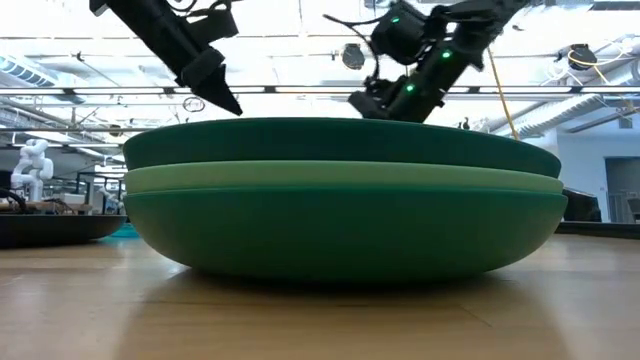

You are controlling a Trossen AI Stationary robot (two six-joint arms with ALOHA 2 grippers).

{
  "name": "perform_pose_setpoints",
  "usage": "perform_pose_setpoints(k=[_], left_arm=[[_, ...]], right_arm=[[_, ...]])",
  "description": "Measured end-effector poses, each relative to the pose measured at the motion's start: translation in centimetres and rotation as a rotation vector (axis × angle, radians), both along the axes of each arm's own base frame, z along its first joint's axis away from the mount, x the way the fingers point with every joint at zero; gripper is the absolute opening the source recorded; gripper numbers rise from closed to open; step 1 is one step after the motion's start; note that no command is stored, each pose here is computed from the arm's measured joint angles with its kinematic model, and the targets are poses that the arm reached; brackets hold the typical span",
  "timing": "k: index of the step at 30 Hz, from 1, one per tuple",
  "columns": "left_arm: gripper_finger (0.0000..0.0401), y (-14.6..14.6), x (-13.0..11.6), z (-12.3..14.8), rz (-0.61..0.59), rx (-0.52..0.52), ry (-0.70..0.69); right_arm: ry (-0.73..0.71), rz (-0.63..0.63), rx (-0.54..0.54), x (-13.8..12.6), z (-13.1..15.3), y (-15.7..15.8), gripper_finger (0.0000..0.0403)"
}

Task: Stack plastic plates
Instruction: Stack the purple plate on top of the dark green plate

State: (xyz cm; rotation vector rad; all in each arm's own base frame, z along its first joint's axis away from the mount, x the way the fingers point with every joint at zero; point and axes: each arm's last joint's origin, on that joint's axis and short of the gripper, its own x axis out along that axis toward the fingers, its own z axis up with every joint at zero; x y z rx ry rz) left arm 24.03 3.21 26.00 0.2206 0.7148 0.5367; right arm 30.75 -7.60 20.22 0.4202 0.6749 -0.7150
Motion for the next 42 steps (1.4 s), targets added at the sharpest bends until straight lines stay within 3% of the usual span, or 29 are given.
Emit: perform_pose_setpoints(k=[10,26,32,42], left_arm=[[0.0069,0.2,-2.0,0.0,0.107,0.031,0.084],[0.0069,-0.9,-6.3,2.5,0.075,0.032,-0.145],[0.0069,-1.3,-6.8,2.7,0.045,0.032,-0.148],[0.0069,-1.3,-6.9,2.6,0.043,0.036,-0.124]], right_arm=[[0.083,-0.068,0.085,3.8,-0.9,-0.4,0.0141],[0.033,-0.027,0.115,8.2,-0.3,-1.0,0.0173],[0.033,-0.017,0.108,10.0,-0.9,-1.3,0.0174],[0.118,-0.048,0.141,9.7,-2.3,-1.3,0.0174]])
